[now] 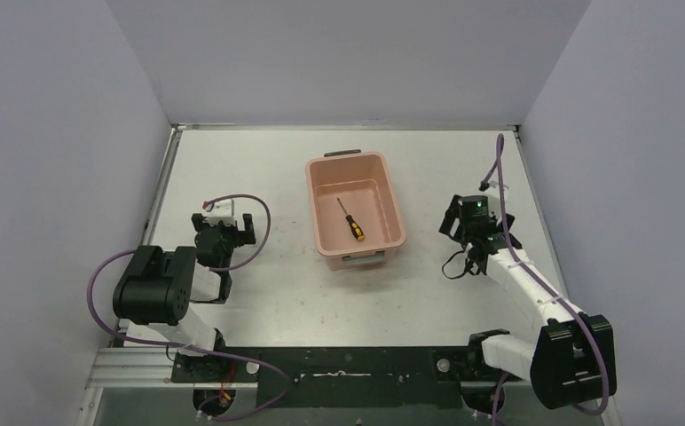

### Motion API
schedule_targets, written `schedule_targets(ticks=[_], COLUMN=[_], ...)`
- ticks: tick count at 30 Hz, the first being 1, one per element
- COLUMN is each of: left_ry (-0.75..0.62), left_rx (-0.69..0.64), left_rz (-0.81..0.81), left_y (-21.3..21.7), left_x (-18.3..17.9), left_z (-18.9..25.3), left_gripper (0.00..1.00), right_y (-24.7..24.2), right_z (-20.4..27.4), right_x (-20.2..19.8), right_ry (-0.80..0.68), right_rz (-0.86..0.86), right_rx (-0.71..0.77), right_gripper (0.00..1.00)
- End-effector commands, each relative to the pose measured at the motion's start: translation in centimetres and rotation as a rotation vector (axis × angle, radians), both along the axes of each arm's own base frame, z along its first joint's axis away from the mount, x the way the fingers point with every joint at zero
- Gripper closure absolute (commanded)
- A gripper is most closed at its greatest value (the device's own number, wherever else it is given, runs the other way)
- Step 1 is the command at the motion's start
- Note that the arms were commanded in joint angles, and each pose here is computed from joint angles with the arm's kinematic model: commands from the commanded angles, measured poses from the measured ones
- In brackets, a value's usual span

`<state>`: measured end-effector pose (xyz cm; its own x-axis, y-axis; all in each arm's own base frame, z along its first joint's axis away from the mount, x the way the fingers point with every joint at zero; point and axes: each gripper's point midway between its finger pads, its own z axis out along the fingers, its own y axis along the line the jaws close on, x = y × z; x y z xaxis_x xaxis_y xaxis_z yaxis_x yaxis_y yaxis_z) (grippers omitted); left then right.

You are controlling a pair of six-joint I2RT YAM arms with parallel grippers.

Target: Put the screwdriver in the bin

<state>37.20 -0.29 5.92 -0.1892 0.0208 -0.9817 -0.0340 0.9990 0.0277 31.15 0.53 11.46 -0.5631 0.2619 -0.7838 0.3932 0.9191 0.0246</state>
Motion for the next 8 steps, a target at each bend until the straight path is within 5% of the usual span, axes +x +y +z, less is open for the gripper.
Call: schedule_targets(ticks=[1,8], left_ry=[-0.054,-0.054], left_rx=[-0.011,-0.010], left_rz=[-0.007,-0.006], left_y=[-0.2,-0.1], left_x=[0.9,0.9], left_z=[1.5,1.5], left_gripper=[0.03,0.03], right_y=[-0.1,0.2], right_z=[-0.7,-2.3], right_x=[1.0,0.6], right_ry=[-0.090,-0.063], right_rz=[-0.015,-0.007], right_rx=[0.080,0.104], right_gripper=[0.00,0.00])
